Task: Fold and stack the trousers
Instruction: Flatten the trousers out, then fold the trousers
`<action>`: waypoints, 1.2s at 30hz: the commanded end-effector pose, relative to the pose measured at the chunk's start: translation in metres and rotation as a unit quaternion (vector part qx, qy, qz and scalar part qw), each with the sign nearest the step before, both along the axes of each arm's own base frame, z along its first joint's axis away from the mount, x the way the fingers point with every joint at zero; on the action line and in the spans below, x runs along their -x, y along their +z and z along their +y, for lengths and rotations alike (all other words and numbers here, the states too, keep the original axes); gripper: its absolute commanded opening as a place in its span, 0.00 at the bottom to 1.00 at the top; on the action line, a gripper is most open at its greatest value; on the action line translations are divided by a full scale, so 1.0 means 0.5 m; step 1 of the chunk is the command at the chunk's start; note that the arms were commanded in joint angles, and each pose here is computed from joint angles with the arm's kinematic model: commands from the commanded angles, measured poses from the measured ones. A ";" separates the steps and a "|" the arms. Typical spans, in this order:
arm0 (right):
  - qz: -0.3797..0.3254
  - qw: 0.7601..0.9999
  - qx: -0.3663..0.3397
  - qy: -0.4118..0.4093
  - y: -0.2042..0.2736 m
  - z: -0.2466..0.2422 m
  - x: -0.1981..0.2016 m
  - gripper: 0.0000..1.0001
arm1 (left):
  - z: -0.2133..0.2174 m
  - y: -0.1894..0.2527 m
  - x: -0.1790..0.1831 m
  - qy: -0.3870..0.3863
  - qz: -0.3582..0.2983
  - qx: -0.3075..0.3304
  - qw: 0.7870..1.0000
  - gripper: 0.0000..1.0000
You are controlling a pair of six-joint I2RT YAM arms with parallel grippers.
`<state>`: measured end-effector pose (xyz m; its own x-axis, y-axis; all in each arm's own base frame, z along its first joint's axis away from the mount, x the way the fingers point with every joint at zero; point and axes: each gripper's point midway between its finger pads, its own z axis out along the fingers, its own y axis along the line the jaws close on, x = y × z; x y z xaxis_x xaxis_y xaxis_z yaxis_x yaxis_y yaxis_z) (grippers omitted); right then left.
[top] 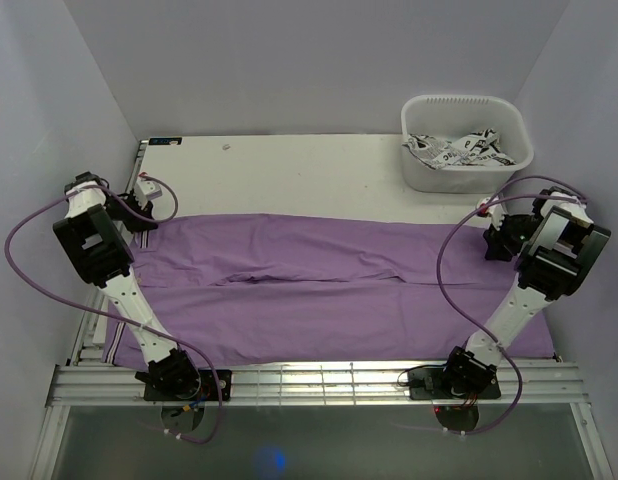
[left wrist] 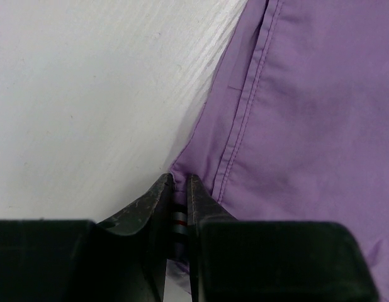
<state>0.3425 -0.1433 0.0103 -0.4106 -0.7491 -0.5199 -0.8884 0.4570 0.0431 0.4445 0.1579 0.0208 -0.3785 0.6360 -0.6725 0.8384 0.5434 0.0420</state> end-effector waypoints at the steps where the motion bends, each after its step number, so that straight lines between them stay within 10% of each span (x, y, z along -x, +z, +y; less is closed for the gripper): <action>1: 0.172 0.984 -0.037 0.004 -0.131 0.072 0.149 0.41 | -0.027 -0.065 0.083 -0.012 0.101 -0.004 0.995 0.24; 4: 0.138 0.990 -0.029 -0.020 -0.111 0.062 0.116 0.08 | -0.020 -0.057 0.075 0.000 0.098 -0.006 0.995 0.18; 8: 0.057 0.996 -0.028 -0.058 -0.027 0.030 0.029 0.08 | -0.011 -0.020 0.024 0.043 0.072 0.008 0.996 0.01; 20: -0.127 0.989 -0.005 -0.078 0.198 -0.046 -0.043 0.08 | 0.061 0.213 -0.069 0.134 -0.082 0.080 0.984 0.00; 27: -0.185 0.981 0.020 -0.052 0.267 -0.057 0.027 0.08 | 0.072 0.326 0.034 0.132 -0.142 0.097 0.976 0.00; 36: -0.181 0.979 0.090 0.022 0.221 -0.087 0.223 0.08 | 0.019 0.271 0.363 0.109 -0.075 0.038 0.990 0.00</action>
